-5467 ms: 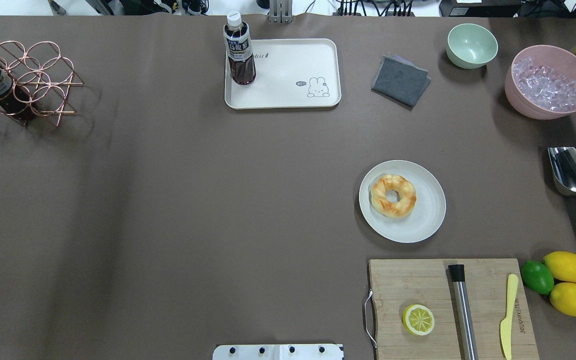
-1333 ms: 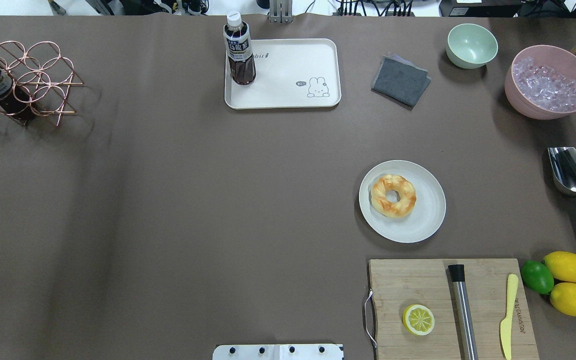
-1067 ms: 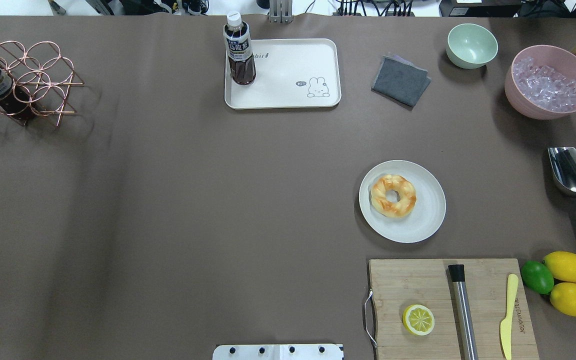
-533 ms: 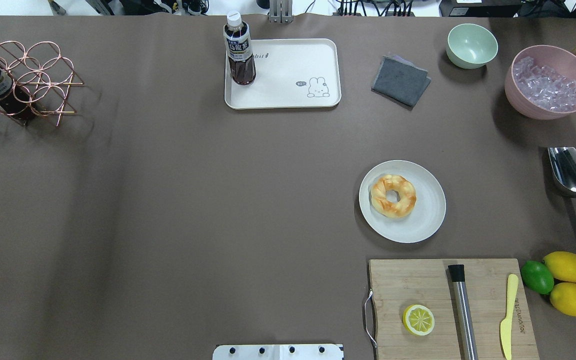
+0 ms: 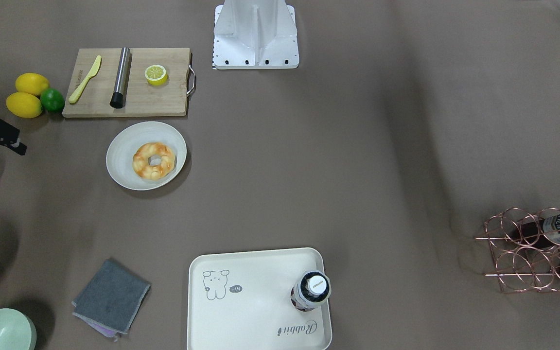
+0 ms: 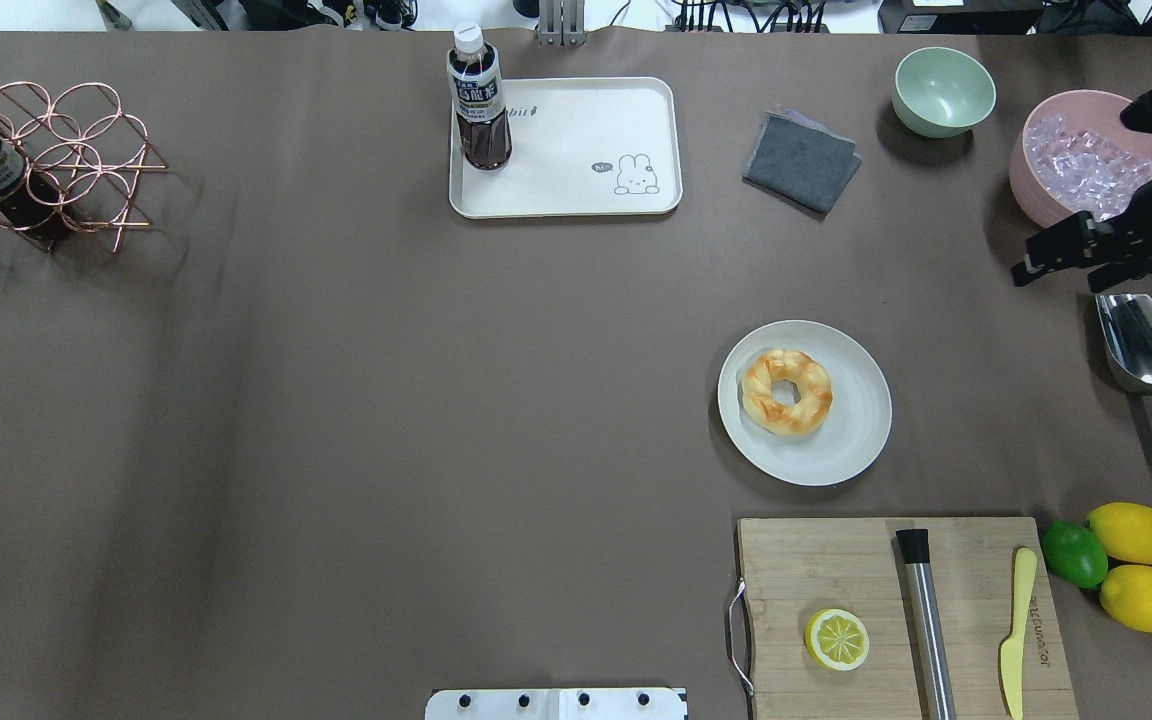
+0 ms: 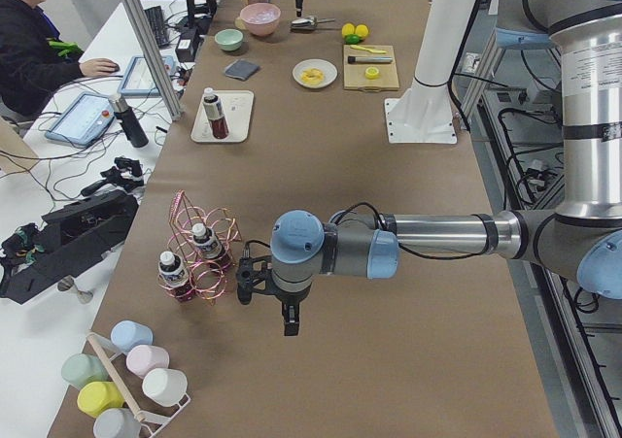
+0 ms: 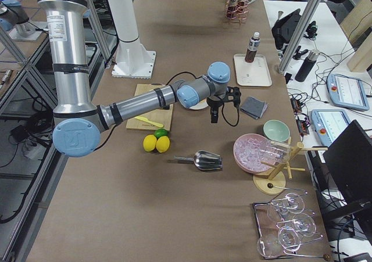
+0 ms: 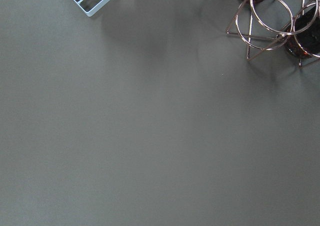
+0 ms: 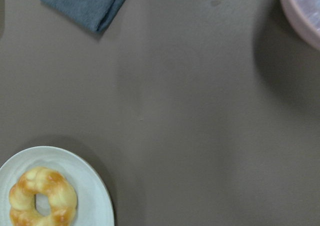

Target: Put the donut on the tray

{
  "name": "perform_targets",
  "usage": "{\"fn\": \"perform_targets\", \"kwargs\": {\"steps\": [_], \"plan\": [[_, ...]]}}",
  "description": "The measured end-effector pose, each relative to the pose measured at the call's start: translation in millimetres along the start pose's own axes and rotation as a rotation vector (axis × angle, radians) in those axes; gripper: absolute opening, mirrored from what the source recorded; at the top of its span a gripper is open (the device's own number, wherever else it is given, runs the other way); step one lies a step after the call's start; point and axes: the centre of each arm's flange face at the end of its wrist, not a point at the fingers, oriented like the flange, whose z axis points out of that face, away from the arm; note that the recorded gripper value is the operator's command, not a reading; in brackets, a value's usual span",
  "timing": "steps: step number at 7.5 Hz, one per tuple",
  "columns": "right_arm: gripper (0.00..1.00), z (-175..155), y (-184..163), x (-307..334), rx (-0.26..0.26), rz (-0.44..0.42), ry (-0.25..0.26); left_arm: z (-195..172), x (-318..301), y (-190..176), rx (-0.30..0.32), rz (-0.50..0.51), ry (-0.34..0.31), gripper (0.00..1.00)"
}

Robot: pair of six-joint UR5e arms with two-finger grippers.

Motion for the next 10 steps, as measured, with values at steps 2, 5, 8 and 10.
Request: {"fn": "perform_targets", "kwargs": {"steps": [2,5,8,10], "plan": [[1.0,47,21,-43,-0.011,-0.001,0.014,0,-1,0,-0.001,0.0,-0.001,0.98],[1.0,107,48,-95,0.01,0.024,0.034,1,-1,0,-0.003,-0.003,-0.001,0.98],[0.98,143,62,-110,0.001,0.025,0.066,2,-2,0,-0.004,-0.003,-0.002,0.98],[0.97,157,69,-112,0.001,0.014,0.087,4,-4,1,-0.008,-0.006,-0.003,0.98]]}}
